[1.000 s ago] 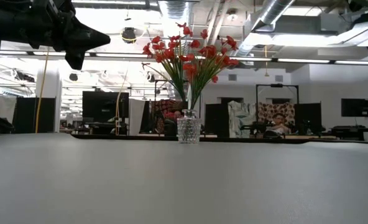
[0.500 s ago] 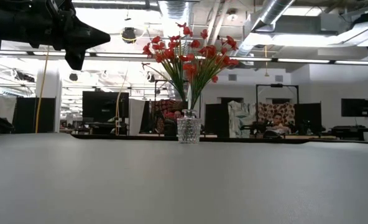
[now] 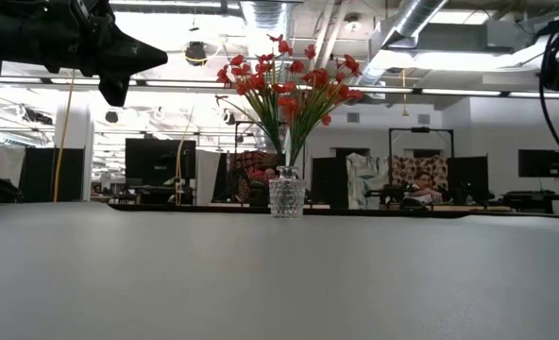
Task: Sort flowers into vase by color
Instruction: Put the pink flowers into the blue vase
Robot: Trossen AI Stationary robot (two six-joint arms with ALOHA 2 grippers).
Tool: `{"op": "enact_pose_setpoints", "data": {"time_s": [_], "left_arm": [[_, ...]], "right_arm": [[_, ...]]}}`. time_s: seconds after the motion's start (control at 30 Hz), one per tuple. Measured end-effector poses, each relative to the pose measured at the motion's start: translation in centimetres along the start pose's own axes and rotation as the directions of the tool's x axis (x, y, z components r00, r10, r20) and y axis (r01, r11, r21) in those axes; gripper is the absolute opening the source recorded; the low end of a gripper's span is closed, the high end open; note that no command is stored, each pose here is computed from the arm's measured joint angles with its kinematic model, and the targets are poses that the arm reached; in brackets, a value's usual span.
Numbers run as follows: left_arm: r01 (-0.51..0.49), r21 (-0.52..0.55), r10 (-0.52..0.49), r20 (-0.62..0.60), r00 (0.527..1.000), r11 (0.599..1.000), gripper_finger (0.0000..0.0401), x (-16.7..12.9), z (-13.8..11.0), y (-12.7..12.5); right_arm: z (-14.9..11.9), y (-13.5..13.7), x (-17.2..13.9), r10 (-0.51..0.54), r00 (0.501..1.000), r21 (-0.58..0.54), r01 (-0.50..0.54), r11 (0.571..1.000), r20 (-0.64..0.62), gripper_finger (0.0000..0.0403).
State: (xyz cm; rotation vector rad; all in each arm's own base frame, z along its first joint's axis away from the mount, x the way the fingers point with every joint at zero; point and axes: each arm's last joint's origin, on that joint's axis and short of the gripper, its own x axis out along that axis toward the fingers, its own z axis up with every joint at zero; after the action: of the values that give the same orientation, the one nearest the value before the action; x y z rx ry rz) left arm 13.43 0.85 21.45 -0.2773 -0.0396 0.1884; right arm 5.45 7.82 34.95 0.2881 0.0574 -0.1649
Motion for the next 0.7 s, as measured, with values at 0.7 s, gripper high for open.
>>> {"op": "enact_pose_setpoints", "data": {"time_s": [0.7], "left_arm": [[-0.002,-0.025,0.002,0.000,1.000,1.000,0.0000,0.0,0.0,0.0]], "right_arm": [[-2.4,3.2,-1.8,0.071,0.996,-0.125,-0.063,0.990,0.062,0.0027]]}}
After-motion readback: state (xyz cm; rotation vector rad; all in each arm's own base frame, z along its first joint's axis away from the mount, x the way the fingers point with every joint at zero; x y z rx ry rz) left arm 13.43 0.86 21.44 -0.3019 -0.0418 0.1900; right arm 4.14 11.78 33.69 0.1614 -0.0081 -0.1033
